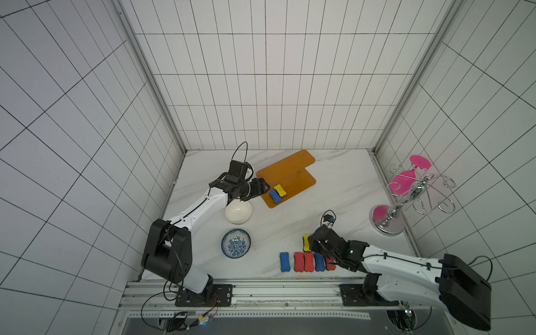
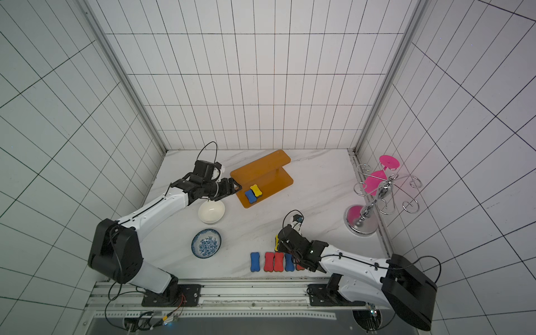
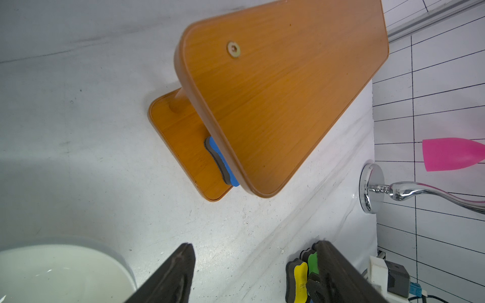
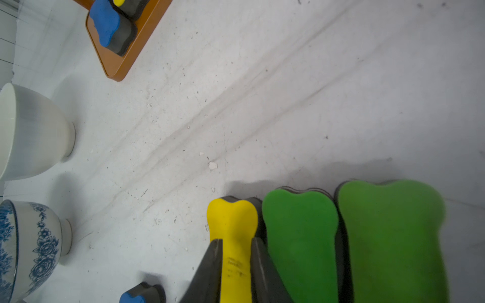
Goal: Remove the whiteboard erasers from the shelf
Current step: Place the whiteboard eraser at the center of the board.
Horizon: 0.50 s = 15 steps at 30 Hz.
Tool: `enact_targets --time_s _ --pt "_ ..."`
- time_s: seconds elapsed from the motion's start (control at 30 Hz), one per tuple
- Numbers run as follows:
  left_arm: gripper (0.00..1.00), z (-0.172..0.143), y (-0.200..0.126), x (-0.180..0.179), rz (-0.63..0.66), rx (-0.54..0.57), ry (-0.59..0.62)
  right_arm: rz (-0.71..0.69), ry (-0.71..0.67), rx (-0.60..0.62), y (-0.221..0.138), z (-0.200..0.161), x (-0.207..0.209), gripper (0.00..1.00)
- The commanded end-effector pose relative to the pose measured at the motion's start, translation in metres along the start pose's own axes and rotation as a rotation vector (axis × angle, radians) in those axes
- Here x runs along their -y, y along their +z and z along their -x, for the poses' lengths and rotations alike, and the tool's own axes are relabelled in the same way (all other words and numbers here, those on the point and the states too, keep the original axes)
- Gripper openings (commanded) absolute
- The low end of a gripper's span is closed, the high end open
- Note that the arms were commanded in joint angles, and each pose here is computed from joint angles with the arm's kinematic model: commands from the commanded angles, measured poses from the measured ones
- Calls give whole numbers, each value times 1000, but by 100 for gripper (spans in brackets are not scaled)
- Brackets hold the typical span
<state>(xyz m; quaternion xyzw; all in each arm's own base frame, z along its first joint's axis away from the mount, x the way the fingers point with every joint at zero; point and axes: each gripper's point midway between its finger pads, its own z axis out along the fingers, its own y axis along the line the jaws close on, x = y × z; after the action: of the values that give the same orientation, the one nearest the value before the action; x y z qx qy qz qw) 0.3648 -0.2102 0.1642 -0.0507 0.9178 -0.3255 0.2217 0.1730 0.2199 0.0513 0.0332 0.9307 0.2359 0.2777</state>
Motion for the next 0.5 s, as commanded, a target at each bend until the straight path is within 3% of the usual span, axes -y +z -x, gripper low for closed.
enact_targets --time_s 0.0,0.23,0.47 --pt "77 15 -11 6 -7 57 11 44 -108 71 -9 26 -19 27" --pt "73 47 -9 1 43 122 -23 302 -109 66 23 102 -62 29" --pt "70 71 1 2 60 168 -36 529 3 75 77 179 -87 29"
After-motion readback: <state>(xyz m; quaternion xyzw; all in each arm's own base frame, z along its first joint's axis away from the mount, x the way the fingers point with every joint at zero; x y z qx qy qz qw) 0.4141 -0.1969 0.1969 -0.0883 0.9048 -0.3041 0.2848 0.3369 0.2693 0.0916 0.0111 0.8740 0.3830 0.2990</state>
